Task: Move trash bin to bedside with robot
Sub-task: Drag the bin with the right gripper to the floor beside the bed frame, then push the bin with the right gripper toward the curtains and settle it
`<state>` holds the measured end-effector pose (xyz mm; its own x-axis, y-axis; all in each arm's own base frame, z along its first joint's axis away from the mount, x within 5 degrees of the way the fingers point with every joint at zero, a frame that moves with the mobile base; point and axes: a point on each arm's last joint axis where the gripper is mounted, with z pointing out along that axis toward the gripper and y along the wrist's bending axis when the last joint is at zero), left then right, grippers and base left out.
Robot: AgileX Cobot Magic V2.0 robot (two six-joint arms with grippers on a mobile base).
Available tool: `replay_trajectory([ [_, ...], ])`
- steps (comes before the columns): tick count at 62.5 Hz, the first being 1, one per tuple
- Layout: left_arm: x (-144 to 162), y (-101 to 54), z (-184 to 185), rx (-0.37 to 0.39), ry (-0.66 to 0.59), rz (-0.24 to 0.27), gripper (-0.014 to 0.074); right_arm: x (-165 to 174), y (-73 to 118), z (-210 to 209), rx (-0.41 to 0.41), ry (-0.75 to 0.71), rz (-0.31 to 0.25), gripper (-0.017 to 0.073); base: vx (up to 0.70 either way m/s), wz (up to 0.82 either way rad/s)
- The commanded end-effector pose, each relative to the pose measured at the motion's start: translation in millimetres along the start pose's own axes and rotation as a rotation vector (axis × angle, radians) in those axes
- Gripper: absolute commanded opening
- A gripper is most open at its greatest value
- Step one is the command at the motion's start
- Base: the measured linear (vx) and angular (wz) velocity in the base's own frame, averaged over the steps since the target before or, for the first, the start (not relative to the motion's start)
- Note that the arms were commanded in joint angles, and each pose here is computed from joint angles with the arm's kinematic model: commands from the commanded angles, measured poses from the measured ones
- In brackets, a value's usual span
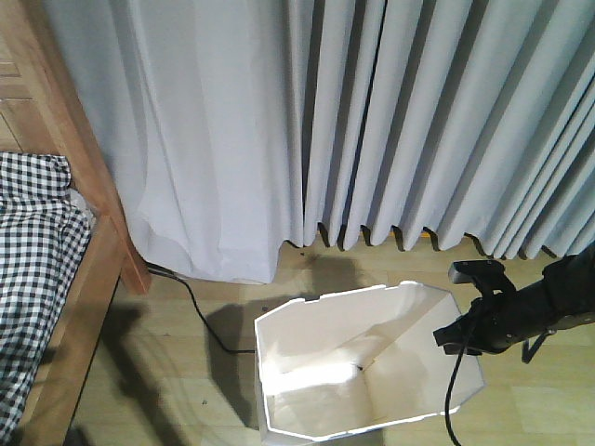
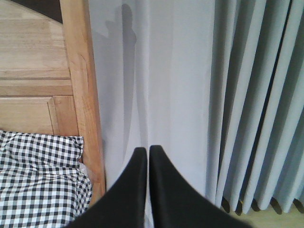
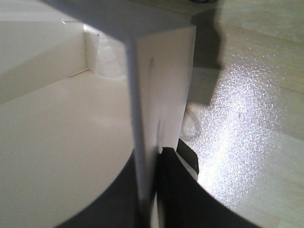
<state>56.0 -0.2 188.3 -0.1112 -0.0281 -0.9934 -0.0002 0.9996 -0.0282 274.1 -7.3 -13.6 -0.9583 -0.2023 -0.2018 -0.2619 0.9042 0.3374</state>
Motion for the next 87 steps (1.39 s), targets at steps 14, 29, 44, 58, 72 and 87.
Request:
replay_trajectory([
  [14,-1.6,-0.2,0.1,0.005,-0.074,-0.014,-0.0006,-17.2,18.8,-18.6,-0.167,-0.110,-0.003,-0.0006,0.03,0.00],
  [29,-1.6,-0.2,0.1,0.005,-0.074,-0.014,-0.0006,-17.2,18.7,-18.6,-0.166,-0.109,-0.003,-0.0006,0.00,0.00],
  [44,-1.6,-0.2,0.1,0.005,-0.074,-0.014,-0.0006,-18.1,18.4,-18.6,-0.161,-0.121,-0.016,-0.0006,0.00,0.00],
  [58,-1.6,-0.2,0.1,0.005,-0.074,-0.014,-0.0006,-25.7,18.3,-19.9,-0.171,-0.197,0.093,-0.0006,0.00,0.00],
  [72,-1.6,-0.2,0.1,0.005,-0.074,-0.014,-0.0006,-34.7,10.4,-21.4,-0.119,-0.202,0.168,-0.0006,0.00,0.00],
  [87,-1.6,-0.2,0.1,0.005,-0.074,-0.014,-0.0006,-56.0,-8.5,-27.4,0.029,-0.204,0.113,-0.0001,0.00,0.00],
])
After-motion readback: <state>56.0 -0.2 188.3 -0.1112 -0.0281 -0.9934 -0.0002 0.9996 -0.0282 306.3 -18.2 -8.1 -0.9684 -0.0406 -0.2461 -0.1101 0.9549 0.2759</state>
